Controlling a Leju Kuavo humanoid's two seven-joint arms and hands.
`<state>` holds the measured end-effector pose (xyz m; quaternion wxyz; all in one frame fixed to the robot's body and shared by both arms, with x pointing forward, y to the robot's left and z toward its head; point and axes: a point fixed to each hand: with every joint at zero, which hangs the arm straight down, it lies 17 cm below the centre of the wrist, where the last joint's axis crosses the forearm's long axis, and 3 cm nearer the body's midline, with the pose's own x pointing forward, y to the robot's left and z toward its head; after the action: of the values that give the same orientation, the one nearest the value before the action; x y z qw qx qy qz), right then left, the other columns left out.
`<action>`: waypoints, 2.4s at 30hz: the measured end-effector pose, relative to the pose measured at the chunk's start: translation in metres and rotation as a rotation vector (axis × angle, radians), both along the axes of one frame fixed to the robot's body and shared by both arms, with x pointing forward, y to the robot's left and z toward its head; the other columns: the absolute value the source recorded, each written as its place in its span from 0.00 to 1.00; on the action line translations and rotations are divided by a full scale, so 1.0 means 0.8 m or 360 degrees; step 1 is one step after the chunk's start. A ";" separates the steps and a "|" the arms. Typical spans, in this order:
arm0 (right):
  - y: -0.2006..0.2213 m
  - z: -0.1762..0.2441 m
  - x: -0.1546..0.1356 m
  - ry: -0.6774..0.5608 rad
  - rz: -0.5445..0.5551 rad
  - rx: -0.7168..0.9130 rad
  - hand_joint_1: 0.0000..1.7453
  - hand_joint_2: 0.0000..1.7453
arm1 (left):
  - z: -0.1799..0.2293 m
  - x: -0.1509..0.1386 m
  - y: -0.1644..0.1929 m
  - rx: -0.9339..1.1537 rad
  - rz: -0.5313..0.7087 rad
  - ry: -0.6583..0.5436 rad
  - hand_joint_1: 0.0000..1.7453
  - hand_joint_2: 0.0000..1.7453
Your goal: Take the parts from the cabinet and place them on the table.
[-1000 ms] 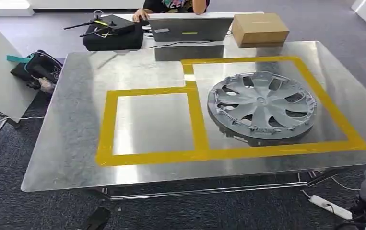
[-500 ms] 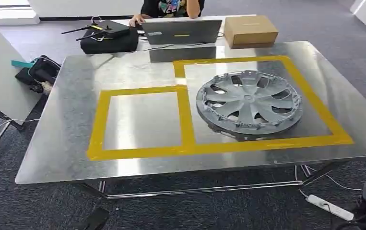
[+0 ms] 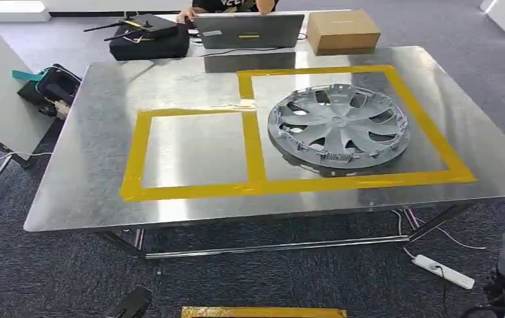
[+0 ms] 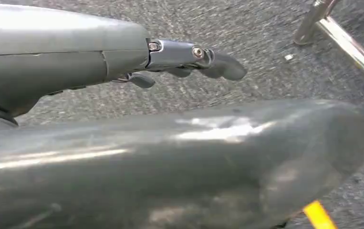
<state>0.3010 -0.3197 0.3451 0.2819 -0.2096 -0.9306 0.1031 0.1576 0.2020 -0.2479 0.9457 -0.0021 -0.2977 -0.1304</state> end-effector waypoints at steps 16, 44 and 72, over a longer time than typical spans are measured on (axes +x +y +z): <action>0.003 0.002 0.003 -0.0009 0.0004 -0.0016 0.00 0.00 | -0.001 -0.001 0.009 0.0016 -0.0007 0.0003 0.00 0.00; 0.003 -0.004 0.000 0.0012 0.0008 0.0006 0.00 0.00 | -0.003 -0.008 0.011 0.0034 -0.0019 -0.0005 0.00 0.00; 0.003 -0.006 0.000 0.0017 0.0019 0.0018 0.00 0.00 | -0.002 -0.006 0.012 0.0040 -0.0018 -0.0007 0.00 0.00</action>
<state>0.3012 -0.3176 0.3401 0.2875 -0.2018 -0.9309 0.1005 0.1530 0.2116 -0.2498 0.9442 0.0083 -0.2981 -0.1396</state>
